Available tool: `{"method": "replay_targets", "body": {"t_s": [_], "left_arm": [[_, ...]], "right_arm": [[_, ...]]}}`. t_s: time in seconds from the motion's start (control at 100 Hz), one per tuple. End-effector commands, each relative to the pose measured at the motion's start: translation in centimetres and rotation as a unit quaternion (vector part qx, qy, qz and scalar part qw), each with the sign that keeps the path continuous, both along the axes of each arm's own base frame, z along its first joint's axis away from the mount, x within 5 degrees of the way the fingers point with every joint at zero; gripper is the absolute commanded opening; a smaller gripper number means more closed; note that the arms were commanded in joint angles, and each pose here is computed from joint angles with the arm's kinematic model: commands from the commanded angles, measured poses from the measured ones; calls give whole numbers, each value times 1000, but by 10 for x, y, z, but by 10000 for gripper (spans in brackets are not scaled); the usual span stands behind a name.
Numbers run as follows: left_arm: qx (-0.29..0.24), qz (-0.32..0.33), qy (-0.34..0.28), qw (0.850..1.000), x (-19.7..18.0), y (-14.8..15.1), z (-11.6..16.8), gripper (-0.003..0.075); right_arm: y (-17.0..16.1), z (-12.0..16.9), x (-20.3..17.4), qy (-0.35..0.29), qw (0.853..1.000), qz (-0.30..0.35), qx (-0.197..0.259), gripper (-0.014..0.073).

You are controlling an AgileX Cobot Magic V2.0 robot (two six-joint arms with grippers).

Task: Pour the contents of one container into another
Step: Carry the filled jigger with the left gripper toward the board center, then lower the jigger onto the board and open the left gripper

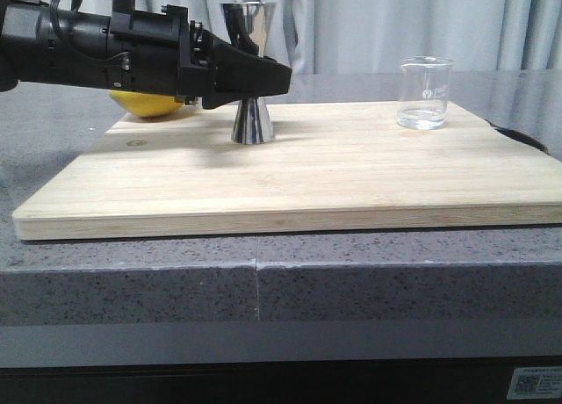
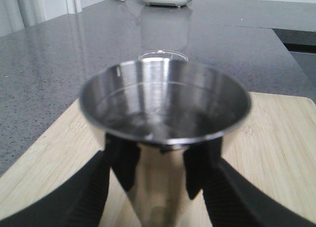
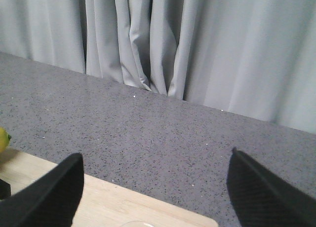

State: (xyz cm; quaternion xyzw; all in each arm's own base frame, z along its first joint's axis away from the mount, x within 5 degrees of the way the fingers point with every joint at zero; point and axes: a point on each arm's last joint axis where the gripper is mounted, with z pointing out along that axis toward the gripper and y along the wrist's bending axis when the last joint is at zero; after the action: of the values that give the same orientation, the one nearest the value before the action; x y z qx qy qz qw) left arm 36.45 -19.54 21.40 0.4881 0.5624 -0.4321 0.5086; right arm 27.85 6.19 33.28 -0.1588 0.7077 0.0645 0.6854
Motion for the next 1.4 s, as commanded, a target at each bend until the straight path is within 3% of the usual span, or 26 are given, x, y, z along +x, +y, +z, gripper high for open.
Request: {"method": "replay_targets", "body": {"t_s": [0.0, 0.19, 0.5, 0.64, 0.95, 1.39], "left_arm": [[-79, -19, -25, 996, -5, 0, 40, 463], [-80, -17, -12, 997, -5, 0, 39, 510], [-60, -14, 1, 998, -5, 1, 38, 521], [-46, -13, 17, 999, -6, 2, 38, 573], [31, 20, 17, 999, -7, 6, 40, 590], [134, 26, 31, 990, -28, 18, 68, 589]], "right_arm": [[0, 24, -6, -63, 998, 13, 12, 542], [0, 24, -6, -64, 998, 13, 12, 542], [0, 24, -6, -64, 998, 13, 12, 542], [0, 24, -6, -64, 998, 13, 12, 542], [0, 24, -6, -64, 998, 13, 12, 542], [0, 24, -6, -61, 998, 12, 10, 542]]}}
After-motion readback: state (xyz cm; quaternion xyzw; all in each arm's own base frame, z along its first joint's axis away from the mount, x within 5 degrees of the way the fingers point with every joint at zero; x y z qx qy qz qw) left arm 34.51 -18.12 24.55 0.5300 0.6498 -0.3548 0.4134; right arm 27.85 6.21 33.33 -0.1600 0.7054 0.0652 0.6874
